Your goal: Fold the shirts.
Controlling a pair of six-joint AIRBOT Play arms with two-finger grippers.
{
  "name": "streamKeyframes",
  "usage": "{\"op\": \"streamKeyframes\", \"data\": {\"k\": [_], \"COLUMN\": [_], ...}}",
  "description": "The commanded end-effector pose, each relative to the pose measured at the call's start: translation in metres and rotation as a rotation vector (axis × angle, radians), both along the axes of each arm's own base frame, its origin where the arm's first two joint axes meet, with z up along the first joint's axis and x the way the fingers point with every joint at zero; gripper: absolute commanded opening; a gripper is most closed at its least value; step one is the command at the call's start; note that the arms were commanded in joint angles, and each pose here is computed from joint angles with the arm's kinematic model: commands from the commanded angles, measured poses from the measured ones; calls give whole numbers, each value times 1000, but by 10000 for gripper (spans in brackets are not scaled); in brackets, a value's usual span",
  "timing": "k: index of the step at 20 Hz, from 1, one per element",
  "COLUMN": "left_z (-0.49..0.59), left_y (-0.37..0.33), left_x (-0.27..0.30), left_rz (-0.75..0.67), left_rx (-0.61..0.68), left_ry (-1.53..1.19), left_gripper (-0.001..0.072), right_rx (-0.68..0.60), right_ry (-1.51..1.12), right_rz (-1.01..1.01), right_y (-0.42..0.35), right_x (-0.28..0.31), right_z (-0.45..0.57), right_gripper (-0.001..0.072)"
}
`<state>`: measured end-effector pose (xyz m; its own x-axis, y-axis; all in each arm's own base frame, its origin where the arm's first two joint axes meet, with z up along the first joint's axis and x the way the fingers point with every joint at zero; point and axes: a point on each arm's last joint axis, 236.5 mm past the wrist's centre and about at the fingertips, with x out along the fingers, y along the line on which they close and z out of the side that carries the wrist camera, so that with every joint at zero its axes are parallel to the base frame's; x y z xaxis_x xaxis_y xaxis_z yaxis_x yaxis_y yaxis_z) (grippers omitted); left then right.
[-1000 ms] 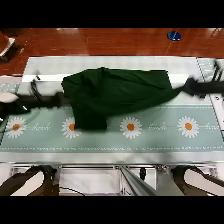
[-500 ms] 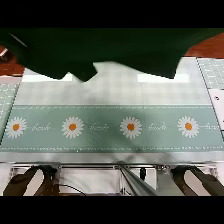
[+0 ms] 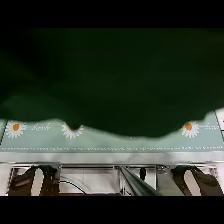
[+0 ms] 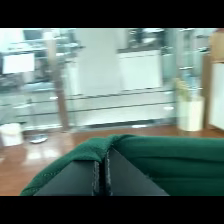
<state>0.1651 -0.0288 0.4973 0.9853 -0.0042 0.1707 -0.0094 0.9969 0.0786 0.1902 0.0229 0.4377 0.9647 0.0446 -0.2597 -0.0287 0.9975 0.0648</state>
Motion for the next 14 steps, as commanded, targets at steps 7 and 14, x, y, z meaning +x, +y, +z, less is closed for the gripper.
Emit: {"op": "streamKeyframes", "data": {"k": [7,14], "left_z": [-194,-362], "left_y": [14,-15], "left_x": [110,252], "left_rz": [-120,-211], "left_rx": [-327,-383], "left_ry": [468,789], "left_gripper": [23,23], "right_rx": [184,323], "right_ry": [329,540], "right_rz": [145,169], "right_y": [15,7], "right_x": [67,201], "right_z": [-139,-284], "right_gripper": [20,20]}}
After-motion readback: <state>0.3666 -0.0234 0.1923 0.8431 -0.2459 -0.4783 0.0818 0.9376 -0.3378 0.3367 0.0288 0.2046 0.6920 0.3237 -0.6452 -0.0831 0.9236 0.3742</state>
